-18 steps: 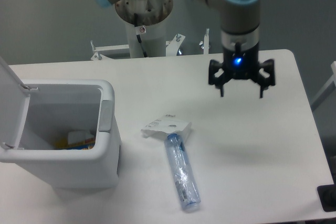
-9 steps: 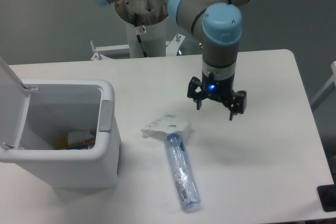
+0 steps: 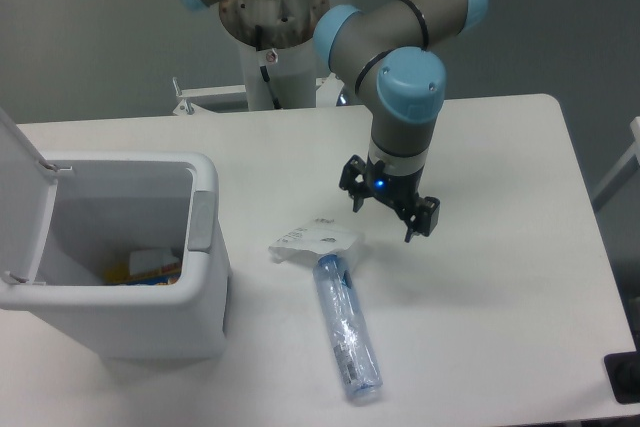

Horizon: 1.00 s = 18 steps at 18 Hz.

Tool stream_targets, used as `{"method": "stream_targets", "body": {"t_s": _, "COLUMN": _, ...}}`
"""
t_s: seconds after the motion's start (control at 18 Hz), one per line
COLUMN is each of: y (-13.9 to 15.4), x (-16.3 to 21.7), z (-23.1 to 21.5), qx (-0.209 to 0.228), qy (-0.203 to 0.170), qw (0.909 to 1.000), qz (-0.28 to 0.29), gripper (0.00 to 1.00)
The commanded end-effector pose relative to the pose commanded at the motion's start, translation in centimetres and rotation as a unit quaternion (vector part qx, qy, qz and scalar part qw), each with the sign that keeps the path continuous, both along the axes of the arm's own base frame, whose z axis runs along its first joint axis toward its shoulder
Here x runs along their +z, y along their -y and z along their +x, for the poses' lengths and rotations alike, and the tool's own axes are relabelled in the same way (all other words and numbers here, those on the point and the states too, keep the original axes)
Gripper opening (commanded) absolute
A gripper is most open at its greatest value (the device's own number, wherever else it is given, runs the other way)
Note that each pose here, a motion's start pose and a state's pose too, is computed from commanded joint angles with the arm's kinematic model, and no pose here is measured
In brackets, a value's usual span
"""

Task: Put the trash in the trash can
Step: 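Move the open gripper over the white paper and lower toward it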

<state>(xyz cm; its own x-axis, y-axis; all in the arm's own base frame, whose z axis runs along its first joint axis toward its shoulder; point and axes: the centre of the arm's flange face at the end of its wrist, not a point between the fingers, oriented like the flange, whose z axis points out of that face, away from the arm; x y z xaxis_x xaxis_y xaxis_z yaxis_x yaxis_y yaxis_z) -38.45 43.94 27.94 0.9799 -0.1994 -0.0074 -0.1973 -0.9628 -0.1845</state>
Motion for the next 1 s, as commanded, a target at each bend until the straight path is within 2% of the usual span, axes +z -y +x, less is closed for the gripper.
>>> {"method": "stream_targets", "body": {"t_s": 0.44, "y": -0.2, "x": -3.0, "z": 1.8, "qx": -0.002, "qy": 0.024, "qw": 0.9996, "qz": -0.016, "gripper": 1.00}}
{"method": "stream_targets", "body": {"t_s": 1.0, "y": -1.9, "x": -5.1, "z": 2.4, "qx": -0.015, "qy": 0.007, "qw": 0.9998, "qz": -0.007, "gripper": 1.00}}
